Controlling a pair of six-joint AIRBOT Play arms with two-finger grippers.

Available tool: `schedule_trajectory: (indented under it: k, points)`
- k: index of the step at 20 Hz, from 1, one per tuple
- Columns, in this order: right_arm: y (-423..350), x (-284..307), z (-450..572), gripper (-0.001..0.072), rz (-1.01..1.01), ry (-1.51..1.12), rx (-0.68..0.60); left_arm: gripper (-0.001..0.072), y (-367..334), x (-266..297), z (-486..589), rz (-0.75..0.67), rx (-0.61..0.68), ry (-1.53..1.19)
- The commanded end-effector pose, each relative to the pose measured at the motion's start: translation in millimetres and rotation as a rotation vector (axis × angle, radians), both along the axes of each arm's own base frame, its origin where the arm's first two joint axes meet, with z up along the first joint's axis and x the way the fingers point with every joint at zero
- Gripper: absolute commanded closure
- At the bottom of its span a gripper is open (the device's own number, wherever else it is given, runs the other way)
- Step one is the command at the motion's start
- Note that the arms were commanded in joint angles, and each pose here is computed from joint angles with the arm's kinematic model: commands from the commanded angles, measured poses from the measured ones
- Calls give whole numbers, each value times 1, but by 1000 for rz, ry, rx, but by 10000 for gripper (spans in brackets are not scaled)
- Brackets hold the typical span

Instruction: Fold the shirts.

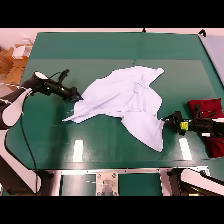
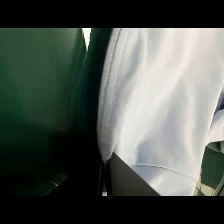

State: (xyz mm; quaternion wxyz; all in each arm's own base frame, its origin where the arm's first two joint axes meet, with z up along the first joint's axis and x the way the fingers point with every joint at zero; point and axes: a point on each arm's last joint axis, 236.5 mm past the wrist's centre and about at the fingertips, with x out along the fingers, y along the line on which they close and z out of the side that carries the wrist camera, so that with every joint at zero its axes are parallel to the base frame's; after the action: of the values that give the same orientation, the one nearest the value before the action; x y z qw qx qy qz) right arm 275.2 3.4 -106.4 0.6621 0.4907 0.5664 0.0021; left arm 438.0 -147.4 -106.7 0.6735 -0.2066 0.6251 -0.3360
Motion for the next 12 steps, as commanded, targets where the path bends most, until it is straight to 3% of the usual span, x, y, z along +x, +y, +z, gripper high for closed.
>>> schedule_trajectory:
  k: [1,4,5,8,9,12]
  points:
    - [0,2,3,281,3,-6,7,684,-5,-10,4,-50,-26,11]
    - [2,1,2,285,6,-2,13,684,-3,-4,2,-20,-16,5]
    - [5,1,1,334,13,2,17,684,-3,-4,3,-19,-17,5]
    - [20,2,1,578,53,1,31,684,-7,-2,6,1,-40,13]
    - [26,4,3,696,82,-19,31,684,-9,-1,9,9,-50,19]
    - [31,24,24,697,79,-87,67,686,-15,-2,35,-43,-97,19]
